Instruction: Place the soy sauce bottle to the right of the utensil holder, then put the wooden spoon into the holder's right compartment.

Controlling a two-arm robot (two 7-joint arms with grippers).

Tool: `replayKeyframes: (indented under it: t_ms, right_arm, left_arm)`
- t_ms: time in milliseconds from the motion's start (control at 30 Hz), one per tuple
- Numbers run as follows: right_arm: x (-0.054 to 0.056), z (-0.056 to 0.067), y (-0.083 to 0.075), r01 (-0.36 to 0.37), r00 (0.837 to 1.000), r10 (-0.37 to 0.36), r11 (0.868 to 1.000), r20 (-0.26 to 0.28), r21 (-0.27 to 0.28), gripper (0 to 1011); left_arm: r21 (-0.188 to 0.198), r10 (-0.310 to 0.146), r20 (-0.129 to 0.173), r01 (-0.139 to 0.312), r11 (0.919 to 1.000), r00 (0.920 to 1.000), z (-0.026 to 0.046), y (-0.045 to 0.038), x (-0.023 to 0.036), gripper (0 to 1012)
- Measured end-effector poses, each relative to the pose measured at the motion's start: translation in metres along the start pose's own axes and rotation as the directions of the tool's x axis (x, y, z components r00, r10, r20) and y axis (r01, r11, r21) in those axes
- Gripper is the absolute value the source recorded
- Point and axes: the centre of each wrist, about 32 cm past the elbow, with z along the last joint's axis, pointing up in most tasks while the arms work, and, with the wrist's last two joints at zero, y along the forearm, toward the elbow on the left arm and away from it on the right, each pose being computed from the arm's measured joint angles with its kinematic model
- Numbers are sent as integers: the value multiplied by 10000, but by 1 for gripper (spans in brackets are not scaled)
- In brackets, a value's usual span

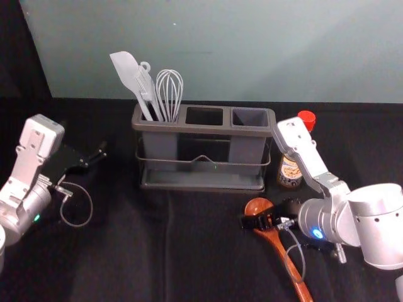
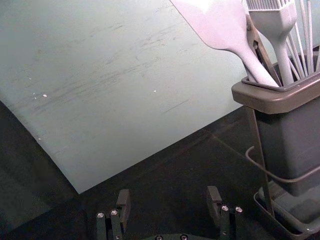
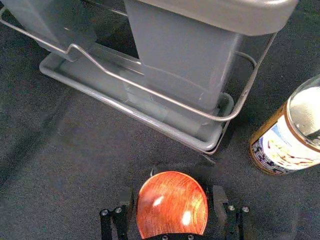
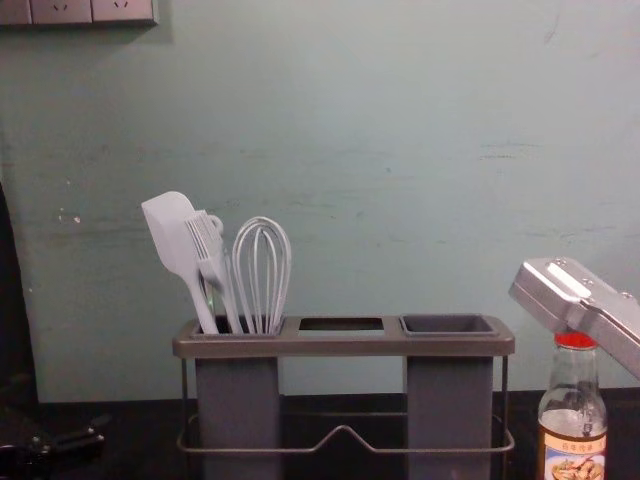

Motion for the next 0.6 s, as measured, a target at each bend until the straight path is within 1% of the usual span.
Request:
replayKeyframes:
  t_ms: [600]
  right_arm:
    - [1, -1, -8, -10, 10000, 10, 10000, -14, 13, 1004]
  left_arm:
    - [0, 0, 0, 0, 10000, 10000, 0, 0, 0, 1005]
